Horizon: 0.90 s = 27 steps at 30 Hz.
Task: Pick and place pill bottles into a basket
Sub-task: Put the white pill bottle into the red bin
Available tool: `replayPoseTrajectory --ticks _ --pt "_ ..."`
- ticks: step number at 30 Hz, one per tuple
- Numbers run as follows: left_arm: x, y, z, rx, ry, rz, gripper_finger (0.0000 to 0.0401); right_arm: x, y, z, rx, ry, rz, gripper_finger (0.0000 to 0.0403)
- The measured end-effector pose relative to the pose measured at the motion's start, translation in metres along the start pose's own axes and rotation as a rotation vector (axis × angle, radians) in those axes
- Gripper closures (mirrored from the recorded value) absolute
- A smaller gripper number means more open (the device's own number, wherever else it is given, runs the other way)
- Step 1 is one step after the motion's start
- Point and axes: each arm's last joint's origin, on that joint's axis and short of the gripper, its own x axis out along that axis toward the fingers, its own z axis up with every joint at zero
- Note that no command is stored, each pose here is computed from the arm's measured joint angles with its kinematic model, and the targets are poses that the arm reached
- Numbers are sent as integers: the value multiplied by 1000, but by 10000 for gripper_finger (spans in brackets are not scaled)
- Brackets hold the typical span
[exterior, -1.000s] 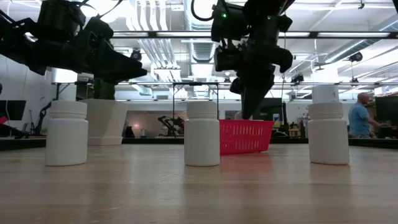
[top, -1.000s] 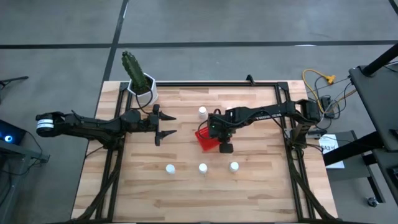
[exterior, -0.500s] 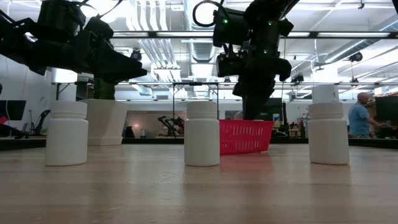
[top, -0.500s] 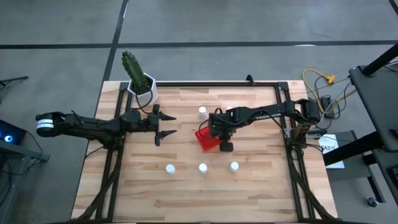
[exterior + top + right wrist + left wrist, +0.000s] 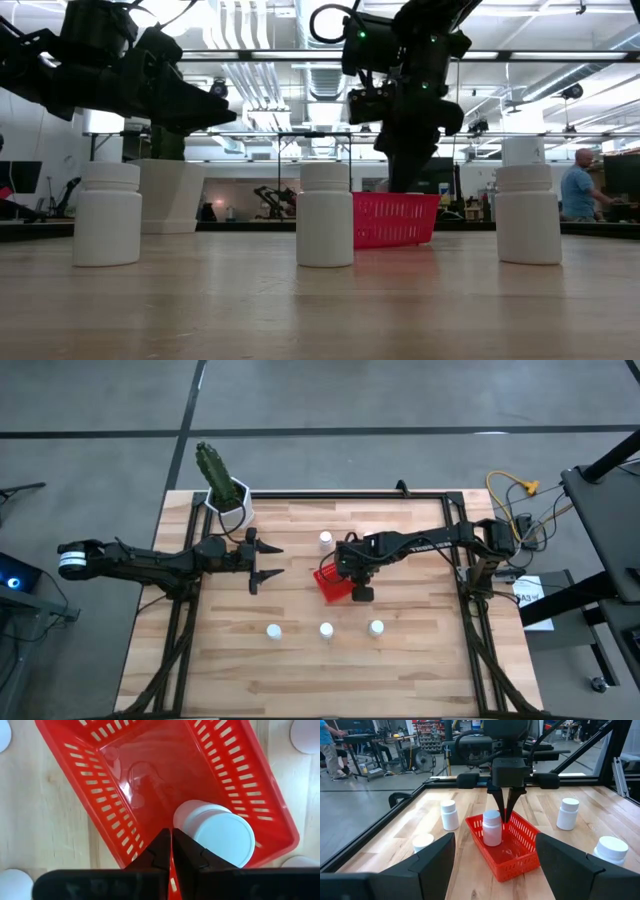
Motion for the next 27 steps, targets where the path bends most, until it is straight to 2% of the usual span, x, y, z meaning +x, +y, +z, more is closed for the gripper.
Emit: replayPoseTrajectory --ticks 14,27 --pt "0 0 0 0 0 0 143 2 -5 0 14 -18 -48 394" --pt "0 0 0 0 0 0 143 3 -6 0 14 -27 -44 394"
